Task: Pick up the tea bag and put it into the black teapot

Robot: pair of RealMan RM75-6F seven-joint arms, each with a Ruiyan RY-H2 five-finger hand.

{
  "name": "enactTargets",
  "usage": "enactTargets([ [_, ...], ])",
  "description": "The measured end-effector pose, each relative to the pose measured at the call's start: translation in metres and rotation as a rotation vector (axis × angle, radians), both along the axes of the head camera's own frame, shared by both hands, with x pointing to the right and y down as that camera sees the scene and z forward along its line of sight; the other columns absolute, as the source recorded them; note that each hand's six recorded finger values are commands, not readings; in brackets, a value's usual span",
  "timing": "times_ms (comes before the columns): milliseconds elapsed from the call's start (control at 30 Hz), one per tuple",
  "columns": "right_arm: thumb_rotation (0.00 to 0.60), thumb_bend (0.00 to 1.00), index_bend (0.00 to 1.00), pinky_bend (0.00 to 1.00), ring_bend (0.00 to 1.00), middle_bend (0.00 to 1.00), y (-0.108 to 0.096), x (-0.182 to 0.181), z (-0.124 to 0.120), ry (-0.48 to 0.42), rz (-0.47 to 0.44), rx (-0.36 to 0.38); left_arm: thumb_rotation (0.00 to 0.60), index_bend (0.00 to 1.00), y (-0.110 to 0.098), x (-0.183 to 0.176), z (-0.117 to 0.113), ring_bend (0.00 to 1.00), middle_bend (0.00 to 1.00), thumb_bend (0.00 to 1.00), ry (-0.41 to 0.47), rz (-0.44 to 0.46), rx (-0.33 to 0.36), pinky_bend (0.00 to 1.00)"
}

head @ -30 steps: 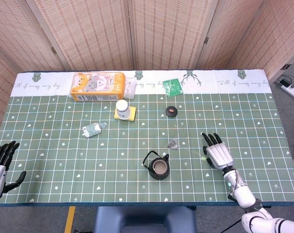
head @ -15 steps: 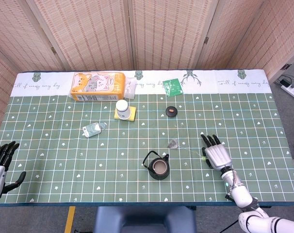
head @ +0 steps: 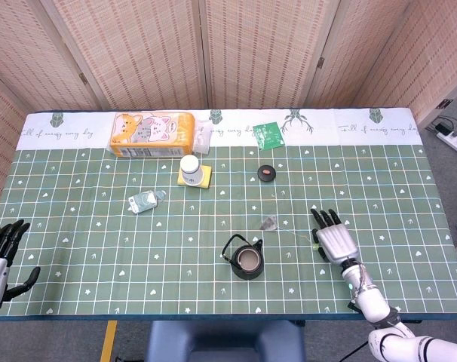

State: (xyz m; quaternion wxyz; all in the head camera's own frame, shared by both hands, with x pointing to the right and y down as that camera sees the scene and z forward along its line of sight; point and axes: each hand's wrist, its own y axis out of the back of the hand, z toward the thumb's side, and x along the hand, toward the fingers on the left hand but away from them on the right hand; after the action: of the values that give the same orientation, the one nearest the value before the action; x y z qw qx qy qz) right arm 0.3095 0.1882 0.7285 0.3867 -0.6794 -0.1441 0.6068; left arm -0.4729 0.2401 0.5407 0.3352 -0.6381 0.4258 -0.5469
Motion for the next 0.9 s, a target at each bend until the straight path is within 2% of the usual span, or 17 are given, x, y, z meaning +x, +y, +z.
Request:
enactTargets([
  [233,0.6,0.43,0.52,0.0,0.0,0.0,0.001,-0.0039,0.0031,-0.003,-0.005,0.003,0.6,0.0,0.0002,0.0009,-0.0018,0.0,0.0,0.35,0.01,0.005,0.004,0.0],
  [500,0.6,0.43,0.61,0.0,0.0,0.0,0.0016,-0.0058,0.004,-0.001,-0.011,0.016,0.6,0.0,0.0004,0.0014,-0.0041,0.0,0.0,0.34,0.025,0.012,0.008,0.0],
  [900,0.6,0.43,0.63,0.0,0.01,0.0,0.0018,-0.006,0.0055,0.016,-0.016,0.016,0.6,0.0,0.0014,0.0035,-0.007,0.0,0.0,0.35,0.051,0.032,0.016,0.0],
])
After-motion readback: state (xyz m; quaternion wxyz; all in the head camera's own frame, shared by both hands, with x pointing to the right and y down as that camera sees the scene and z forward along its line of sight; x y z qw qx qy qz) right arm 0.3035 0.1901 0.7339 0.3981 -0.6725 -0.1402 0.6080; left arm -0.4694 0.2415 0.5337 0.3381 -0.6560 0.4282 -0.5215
